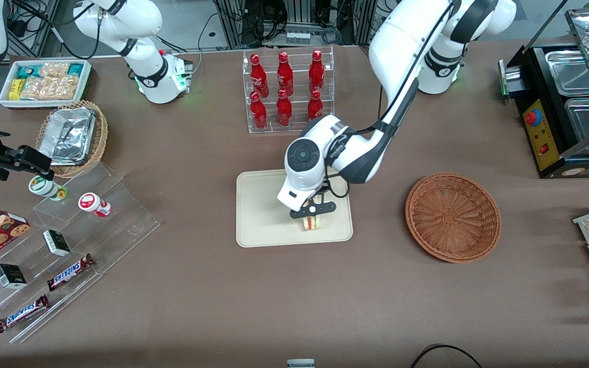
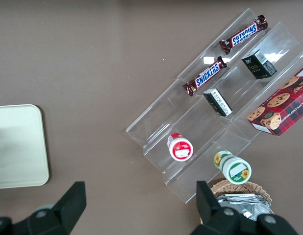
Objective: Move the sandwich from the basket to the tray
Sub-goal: 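Lower the held sandwich onto the beige tray with the left gripper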
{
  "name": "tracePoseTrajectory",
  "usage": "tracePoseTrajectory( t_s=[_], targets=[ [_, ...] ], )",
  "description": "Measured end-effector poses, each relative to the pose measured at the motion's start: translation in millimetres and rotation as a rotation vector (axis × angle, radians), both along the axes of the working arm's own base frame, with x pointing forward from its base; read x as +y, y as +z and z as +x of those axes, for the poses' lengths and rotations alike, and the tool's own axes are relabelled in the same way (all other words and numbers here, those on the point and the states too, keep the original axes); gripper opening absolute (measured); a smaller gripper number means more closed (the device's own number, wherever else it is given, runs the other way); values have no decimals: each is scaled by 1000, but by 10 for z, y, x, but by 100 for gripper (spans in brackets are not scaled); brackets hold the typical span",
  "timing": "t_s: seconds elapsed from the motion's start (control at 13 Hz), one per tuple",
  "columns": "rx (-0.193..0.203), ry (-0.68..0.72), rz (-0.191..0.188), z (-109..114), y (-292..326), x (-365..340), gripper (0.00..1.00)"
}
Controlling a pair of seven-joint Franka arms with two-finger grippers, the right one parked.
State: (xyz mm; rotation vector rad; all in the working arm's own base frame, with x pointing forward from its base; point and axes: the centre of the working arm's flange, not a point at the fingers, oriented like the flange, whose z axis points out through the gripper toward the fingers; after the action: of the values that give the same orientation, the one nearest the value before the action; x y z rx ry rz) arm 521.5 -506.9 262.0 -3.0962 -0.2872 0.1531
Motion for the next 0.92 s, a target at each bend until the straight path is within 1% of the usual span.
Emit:
tracePoseTrajectory(
  t_s=[0.38,0.62,0.69,0.92],
  targets=[
    [6,32,-26,-111,-144,-326,15],
    [2,49,-34,-116,-210,-357,15],
    [1,52,-36,-115,-220,-361,22],
    [-6,53,-45,-98,-175,-379,54]
  ],
)
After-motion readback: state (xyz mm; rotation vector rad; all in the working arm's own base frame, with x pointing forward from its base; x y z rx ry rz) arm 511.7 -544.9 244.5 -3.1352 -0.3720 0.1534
